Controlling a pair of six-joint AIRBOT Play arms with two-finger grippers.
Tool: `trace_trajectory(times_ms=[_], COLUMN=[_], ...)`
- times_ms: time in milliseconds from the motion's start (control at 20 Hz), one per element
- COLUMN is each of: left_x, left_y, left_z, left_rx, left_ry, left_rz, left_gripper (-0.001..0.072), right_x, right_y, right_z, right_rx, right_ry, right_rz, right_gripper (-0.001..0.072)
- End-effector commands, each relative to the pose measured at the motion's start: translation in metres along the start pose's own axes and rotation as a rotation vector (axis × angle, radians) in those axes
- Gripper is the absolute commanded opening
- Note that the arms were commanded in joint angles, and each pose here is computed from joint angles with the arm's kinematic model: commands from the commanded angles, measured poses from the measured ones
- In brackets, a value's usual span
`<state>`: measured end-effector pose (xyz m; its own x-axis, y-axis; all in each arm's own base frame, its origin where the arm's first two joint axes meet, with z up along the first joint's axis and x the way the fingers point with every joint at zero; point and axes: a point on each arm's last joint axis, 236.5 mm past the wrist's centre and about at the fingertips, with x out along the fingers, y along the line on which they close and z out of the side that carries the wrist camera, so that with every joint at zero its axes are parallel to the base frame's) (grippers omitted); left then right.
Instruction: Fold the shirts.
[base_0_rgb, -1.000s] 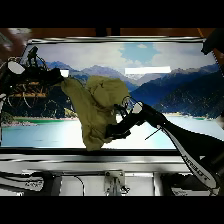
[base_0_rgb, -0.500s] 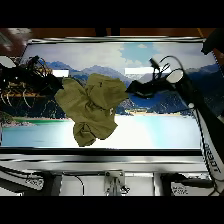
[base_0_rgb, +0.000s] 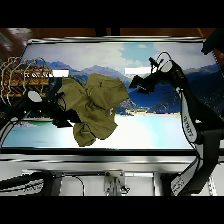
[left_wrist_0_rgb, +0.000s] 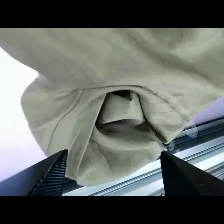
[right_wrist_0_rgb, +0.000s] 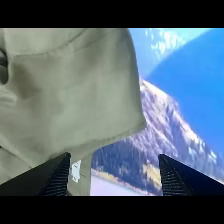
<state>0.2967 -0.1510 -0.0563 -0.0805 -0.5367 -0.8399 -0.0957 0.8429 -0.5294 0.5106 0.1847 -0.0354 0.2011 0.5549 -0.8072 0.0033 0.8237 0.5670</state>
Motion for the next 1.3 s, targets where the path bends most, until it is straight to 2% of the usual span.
trace_trajectory(times_ms=[0, 300, 400, 450, 500, 550, 600, 650, 750, 800, 950, 1050, 1250], left_x=[0.028, 0.062, 0.064, 0.063, 0.062, 0.06, 0.057, 0.052, 0.037, 0.028, 0.001, -0.018, -0.095], left_y=[-0.003, -0.001, -0.001, -0.001, -0.001, -0.003, -0.006, -0.011, -0.023, -0.029, -0.05, -0.054, -0.06], left_z=[0.001, 0.015, 0.024, 0.026, 0.027, 0.028, 0.03, 0.034, 0.043, 0.048, 0.059, 0.062, 0.077], left_rx=[-0.007, -0.05, -0.074, -0.079, -0.07, -0.034, 0.002, 0.028, 0.083, 0.104, 0.182, 0.244, 0.46], left_ry=[-0.052, -0.059, -0.097, -0.104, -0.103, -0.106, -0.113, -0.13, -0.172, -0.196, -0.273, -0.305, -0.387], left_rz=[0.0, -0.006, -0.014, -0.014, -0.013, -0.015, -0.017, -0.021, -0.03, -0.036, -0.049, -0.012, 0.198], left_gripper=[0.0716, 0.071, 0.0503, 0.0322, 0.02, 0.011, 0.0059, 0.0059, 0.0059, 0.0059, 0.0059, 0.0058, 0.0058], right_x=[0.033, 0.055, 0.064, 0.069, 0.073, 0.077, 0.08, 0.083, 0.083, 0.083, 0.085, 0.08, 0.0], right_y=[-0.004, -0.001, 0.005, 0.008, 0.009, 0.008, 0.006, 0.002, -0.002, -0.001, 0.004, 0.016, 0.072], right_z=[-0.007, -0.014, -0.013, -0.012, -0.013, -0.016, -0.019, -0.022, -0.021, -0.018, -0.005, -0.001, 0.028], right_rx=[0.05, 0.071, 0.069, 0.076, 0.087, 0.091, 0.097, 0.1, 0.112, 0.113, 0.144, 0.115, -0.148], right_ry=[0.079, 0.121, 0.106, 0.097, 0.097, 0.104, 0.116, 0.124, 0.119, 0.108, 0.054, 0.042, -0.082], right_rz=[0.04, 0.065, 0.062, 0.06, 0.055, 0.046, 0.035, 0.018, 0.001, 0.004, 0.03, 0.074, 0.142], right_gripper=[0.0661, 0.0661, 0.066, 0.066, 0.0659, 0.0653, 0.0653, 0.0635, 0.0542, 0.0402, 0.0082, 0.008, 0.008])
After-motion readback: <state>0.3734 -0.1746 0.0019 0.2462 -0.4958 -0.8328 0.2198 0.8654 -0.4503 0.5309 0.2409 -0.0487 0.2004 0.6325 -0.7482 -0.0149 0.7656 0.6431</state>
